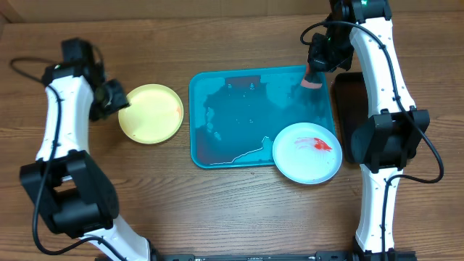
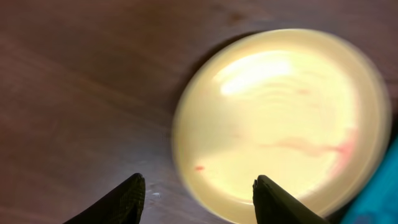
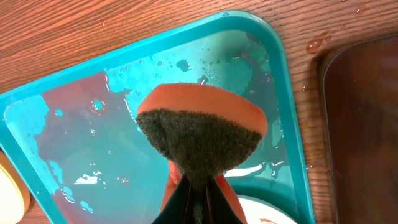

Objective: Clean dirty plates on tray and stack at the side
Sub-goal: 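Move the left gripper to the white plate's rim on the tray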

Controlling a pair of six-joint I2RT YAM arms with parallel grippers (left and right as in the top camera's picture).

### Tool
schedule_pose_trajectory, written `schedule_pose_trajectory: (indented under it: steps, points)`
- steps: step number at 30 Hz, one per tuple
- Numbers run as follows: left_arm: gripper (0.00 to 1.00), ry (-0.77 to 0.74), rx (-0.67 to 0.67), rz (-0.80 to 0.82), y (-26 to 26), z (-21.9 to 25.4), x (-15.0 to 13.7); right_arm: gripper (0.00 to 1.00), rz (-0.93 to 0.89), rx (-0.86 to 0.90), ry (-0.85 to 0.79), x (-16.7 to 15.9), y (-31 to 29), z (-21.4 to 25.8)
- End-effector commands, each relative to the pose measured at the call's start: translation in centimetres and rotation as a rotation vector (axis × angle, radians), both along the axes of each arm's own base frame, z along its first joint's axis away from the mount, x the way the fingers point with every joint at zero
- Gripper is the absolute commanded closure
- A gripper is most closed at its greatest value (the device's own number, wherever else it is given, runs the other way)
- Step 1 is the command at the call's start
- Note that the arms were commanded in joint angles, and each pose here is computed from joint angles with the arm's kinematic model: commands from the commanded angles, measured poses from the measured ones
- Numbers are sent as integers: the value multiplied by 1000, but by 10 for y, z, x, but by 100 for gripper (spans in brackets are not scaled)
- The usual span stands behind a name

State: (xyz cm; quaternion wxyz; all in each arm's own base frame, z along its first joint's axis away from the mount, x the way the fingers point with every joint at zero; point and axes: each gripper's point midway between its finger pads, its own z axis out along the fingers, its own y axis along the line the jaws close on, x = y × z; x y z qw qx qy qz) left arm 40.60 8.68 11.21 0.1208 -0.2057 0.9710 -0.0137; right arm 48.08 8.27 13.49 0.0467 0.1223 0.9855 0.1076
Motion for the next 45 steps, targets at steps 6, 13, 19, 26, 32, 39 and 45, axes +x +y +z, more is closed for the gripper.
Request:
schedule_pose_trajectory:
  steps: [6, 13, 19, 26, 32, 39, 45]
  points:
    - [44, -89, -357, -399, -175, 23, 9, 96, 2, 13, -71, 3, 0, 29]
    - [32, -183, -332, -670, -285, 18, 9, 96, 2, 13, -74, 4, 0, 29]
    - [28, -274, -308, -817, -351, 10, 20, 96, 2, 13, -77, 4, 0, 29]
    - [32, -230, -355, -896, -390, -11, 16, 96, 8, 13, -92, 7, 0, 30]
    - [41, -148, -425, -910, -402, -40, 4, 96, -8, 22, -110, 13, -5, 32]
    - [40, -130, -507, -995, -421, -39, -14, 96, -112, 61, -104, 10, -48, 44]
    - [40, -93, -437, -1043, -415, -54, -23, 96, -206, 52, -69, -2, -102, 45]
